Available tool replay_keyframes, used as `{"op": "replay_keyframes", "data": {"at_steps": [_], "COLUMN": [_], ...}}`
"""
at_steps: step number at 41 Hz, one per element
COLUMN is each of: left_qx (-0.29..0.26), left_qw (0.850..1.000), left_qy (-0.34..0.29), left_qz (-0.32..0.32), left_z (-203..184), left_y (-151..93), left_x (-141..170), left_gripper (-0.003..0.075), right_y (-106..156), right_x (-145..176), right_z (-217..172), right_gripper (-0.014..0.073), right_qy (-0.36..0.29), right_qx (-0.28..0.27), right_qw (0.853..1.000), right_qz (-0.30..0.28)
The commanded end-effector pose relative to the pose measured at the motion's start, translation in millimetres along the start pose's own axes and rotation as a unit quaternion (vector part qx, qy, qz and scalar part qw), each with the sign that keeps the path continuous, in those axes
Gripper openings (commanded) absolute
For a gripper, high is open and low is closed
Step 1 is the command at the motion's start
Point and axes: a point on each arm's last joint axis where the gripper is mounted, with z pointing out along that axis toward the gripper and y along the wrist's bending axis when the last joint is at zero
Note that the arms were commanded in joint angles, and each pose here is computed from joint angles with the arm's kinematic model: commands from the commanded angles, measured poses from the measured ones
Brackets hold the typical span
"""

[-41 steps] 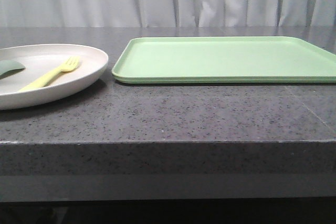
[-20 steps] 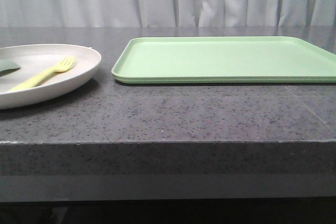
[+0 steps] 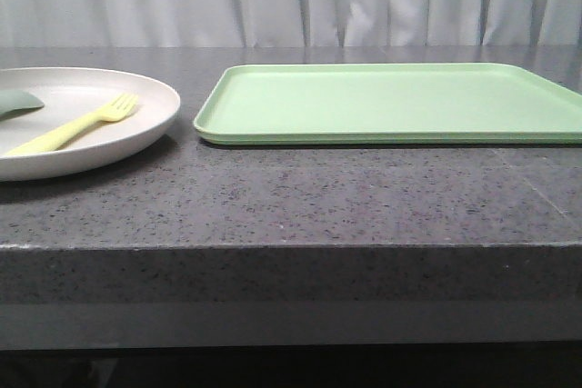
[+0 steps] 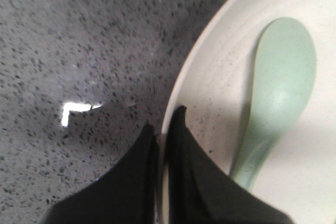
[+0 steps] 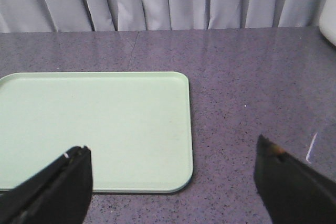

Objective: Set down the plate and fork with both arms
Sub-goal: 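Grasp the rim of the cream plate with the left gripper, then lift the plate and lower it onto the green tray with the left gripper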

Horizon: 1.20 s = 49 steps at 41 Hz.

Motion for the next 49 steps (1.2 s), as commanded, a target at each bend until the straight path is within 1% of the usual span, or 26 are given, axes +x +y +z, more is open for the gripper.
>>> {"op": "replay_keyframes", "data": {"at_steps": [1, 7, 13, 17, 23, 26, 32, 40, 49], "left_qx": [0.021, 0.067, 0.128, 0.163, 0.179, 0.190, 0.218, 0.259, 0.291], "left_qw": [0.997, 0.991, 0.982, 0.974, 0.972, 0.971, 0.968, 0.958, 0.949], "left_qy": [-0.073, -0.109, -0.135, -0.148, -0.151, -0.146, -0.127, -0.117, -0.107], "left_qz": [-0.022, -0.035, -0.043, -0.049, -0.028, -0.020, -0.010, 0.021, 0.050], "left_z": [-33, -55, -73, -80, -76, -69, -50, -28, -6], "left_y": [3, 2, -8, -19, -41, -58, -102, -166, -225], "left_x": [-16, -29, -38, -41, -45, -47, -52, -59, -64], "left_gripper": [-0.0018, -0.0018, -0.0018, -0.0018, -0.0018, -0.0018, -0.0018, -0.0018, -0.0018], "right_y": [0, 0, 0, 0, 0, 0, 0, 0, 0], "right_x": [-19, -19, -19, -19, -19, -19, -19, -19, -18], "right_z": [-3, -3, -3, -3, -3, -3, -3, -3, -3], "right_gripper": [0.0644, 0.0644, 0.0644, 0.0644, 0.0644, 0.0644, 0.0644, 0.0644, 0.0644], "right_qy": [-0.061, -0.061, -0.061, -0.061, -0.061, -0.061, -0.061, -0.060, -0.057], "right_qx": [0.003, 0.003, 0.003, 0.003, 0.003, 0.003, 0.003, 0.003, 0.003], "right_qw": [0.998, 0.998, 0.998, 0.998, 0.998, 0.998, 0.998, 0.998, 0.998], "right_qz": [-0.006, -0.006, -0.006, -0.006, -0.006, -0.006, -0.006, -0.006, -0.006]}}
